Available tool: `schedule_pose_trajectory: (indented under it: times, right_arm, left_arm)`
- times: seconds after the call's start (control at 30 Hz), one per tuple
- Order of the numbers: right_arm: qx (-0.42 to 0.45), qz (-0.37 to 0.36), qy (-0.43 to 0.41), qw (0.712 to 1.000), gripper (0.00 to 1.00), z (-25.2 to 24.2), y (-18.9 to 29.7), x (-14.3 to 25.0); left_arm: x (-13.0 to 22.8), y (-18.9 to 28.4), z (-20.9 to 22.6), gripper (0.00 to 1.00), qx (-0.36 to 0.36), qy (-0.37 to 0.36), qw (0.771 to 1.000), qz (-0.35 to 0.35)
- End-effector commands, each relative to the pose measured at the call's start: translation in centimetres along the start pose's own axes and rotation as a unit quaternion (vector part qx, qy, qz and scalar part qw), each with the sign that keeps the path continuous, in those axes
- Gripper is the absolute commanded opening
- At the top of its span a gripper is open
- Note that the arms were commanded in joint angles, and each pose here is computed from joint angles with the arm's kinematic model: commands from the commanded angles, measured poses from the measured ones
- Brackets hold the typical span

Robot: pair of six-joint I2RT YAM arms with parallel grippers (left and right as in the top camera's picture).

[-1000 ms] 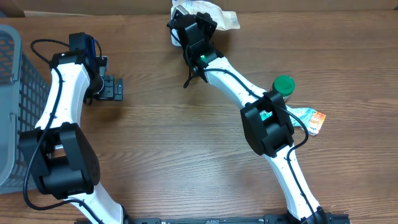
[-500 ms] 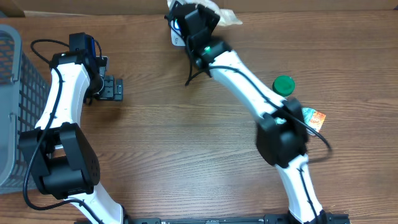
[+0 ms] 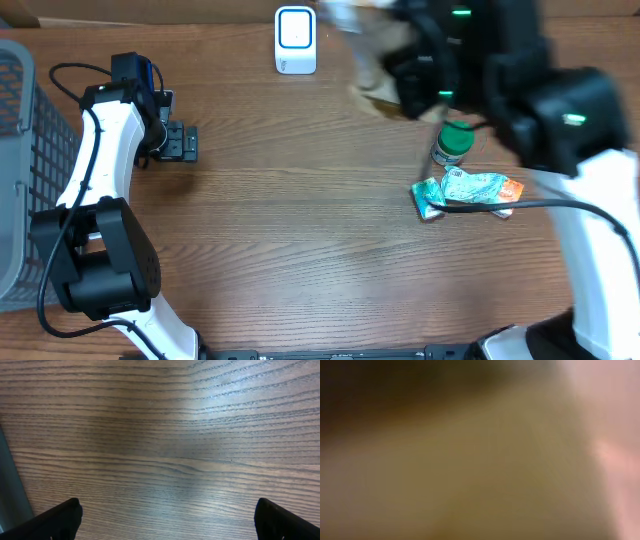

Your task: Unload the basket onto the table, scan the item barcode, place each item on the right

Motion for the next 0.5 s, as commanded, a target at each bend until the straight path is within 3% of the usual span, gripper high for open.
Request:
schedule_pose_trajectory:
  times: [0.0,0.23,0.47]
  right_arm:
    - [0.008,0.075,-0.144,0.987,0.04,-3.7,0.9,4.3]
    - [0.08,0.19,-0.321,0.924,0.04,-13.2,-0.8,14.4]
    - [0.038,0.205,-0.396,0.894,0.04,-14.9,-5.4,20.7]
  left_arm:
    - [-0.5,0.3,0.0,0.99,-0.002,-0.007,1.0,-0.007]
    - [-0.5,0.3,0.0,1.0,-0.002,-0.007,1.0,-0.007]
    - [-0.5,0.3,0.0,1.0,-0.002,-0.007,1.0,-0.007]
Point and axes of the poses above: each gripper's point midway between its finger pads, its own y axis back along the fingers, its own z axis along the line the jaws close on, x = y × z, the point moved 2 cm from there along y, back along the fingers, and after that the axes turned 6 degrees about y, right-handed, at the moved point
